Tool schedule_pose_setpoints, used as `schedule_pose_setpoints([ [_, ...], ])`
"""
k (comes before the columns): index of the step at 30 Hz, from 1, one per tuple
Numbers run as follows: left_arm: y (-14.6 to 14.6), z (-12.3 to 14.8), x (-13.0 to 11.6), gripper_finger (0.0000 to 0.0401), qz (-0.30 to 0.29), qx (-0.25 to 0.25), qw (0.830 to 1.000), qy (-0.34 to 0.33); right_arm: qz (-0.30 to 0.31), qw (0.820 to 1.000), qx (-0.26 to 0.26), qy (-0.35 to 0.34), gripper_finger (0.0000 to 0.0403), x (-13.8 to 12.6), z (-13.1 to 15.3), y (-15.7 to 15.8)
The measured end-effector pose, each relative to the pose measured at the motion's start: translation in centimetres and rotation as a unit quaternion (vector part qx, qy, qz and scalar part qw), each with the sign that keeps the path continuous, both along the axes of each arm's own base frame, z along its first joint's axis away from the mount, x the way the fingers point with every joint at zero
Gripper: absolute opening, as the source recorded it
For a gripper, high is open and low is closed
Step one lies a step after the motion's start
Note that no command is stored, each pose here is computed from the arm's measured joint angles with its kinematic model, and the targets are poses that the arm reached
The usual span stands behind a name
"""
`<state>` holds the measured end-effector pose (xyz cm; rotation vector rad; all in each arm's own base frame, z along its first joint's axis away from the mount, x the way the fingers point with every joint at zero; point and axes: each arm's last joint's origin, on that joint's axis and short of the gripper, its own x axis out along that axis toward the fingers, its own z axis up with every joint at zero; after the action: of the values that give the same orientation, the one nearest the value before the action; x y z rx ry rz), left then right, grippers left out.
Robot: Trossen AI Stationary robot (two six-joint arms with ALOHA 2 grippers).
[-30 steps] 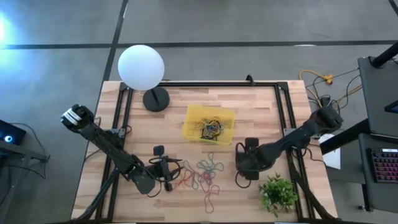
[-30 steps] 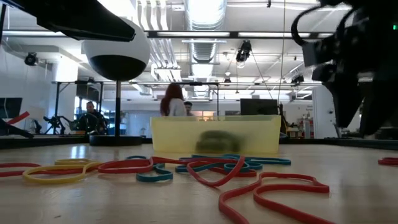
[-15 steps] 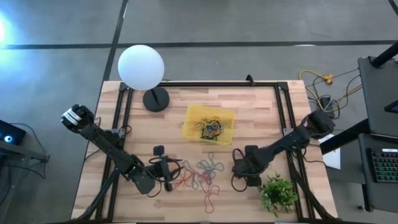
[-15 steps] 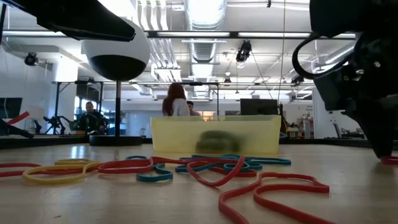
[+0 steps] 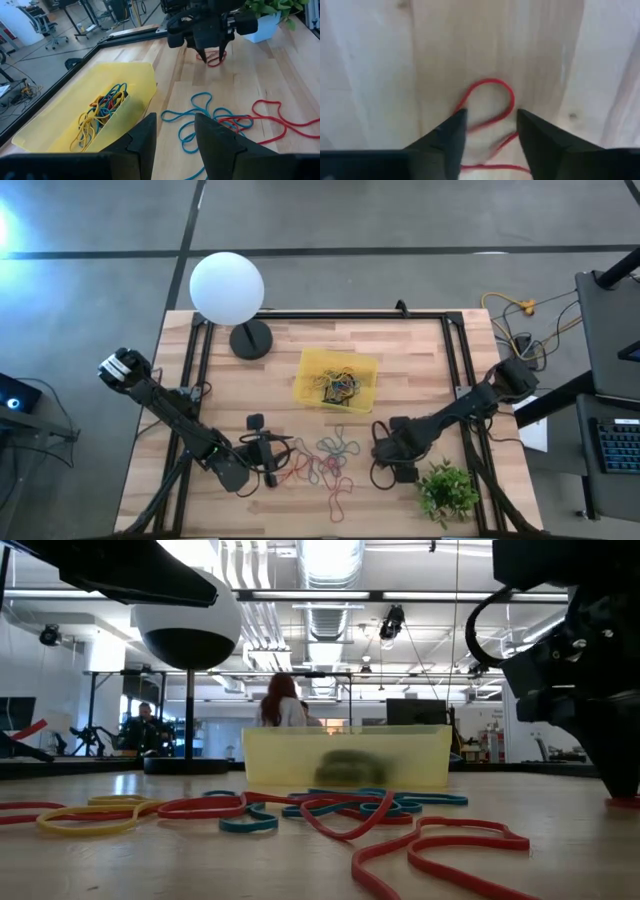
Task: Pick and place rubber bands into bin
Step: Put the red rubber band into the yellow bin
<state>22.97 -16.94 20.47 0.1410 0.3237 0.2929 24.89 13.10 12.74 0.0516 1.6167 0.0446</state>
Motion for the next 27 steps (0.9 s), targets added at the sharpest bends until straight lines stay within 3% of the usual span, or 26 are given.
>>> schedule_pose_setpoints([
  [9, 0.0, 0.0, 0.0, 0.0118, 0.0, -0.001, 1.0, -0.001, 0.016, 0.999, 0.026, -0.025, 0.0018, 0.8, -0.5, 0.5],
  [15, 0.0, 0.0, 0.0, 0.0118, 0.0, 0.0, 1.0, 0.0, 0.029, 0.999, 0.029, -0.034, 0.0008, 1.3, 0.0, 0.8],
  [27, 0.0, 0.0, 0.0, 0.0118, 0.0, 0.0, 1.0, 0.0, 0.097, 0.986, -0.024, -0.137, 0.0008, 4.6, 3.9, 2.0],
])
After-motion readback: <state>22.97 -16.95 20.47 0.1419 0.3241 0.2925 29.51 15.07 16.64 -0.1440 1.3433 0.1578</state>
